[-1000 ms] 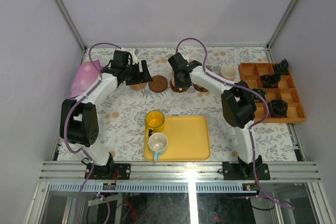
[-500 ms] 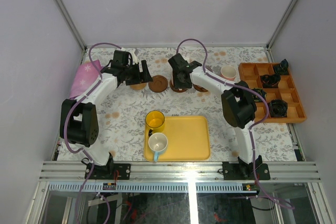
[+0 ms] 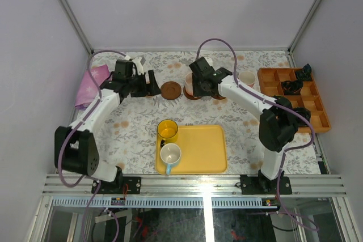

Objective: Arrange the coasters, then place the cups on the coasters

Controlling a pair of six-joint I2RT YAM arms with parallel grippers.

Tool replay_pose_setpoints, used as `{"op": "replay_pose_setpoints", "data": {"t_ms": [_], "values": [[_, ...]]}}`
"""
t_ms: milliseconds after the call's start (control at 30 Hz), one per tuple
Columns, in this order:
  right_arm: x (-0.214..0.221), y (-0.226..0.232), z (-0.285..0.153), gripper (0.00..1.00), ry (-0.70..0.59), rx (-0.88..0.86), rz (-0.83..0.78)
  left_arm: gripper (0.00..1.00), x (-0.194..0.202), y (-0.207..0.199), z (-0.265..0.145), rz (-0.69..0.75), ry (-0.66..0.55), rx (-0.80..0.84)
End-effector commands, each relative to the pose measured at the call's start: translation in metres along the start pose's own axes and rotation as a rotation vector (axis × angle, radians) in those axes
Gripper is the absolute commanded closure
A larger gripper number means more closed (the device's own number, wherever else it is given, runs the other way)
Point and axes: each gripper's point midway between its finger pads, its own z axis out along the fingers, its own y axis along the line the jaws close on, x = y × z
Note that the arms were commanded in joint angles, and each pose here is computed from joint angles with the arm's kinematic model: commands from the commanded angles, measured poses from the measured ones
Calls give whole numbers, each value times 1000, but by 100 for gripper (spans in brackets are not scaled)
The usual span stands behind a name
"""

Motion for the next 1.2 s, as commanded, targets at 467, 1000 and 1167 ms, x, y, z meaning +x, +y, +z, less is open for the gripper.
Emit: {"op": "replay_pose_setpoints", "data": {"t_ms": [467, 1000, 1167], "values": [[-11, 9, -41, 50, -110, -94, -109, 28, 124, -37, -73, -89, 158, 8], [-14, 13, -41, 51, -114, -117, -129, 31, 174, -60, -70, -112, 253, 7], [-15, 15, -40, 52, -111, -121, -137, 32, 187, -59, -69, -119, 275, -11]]}}
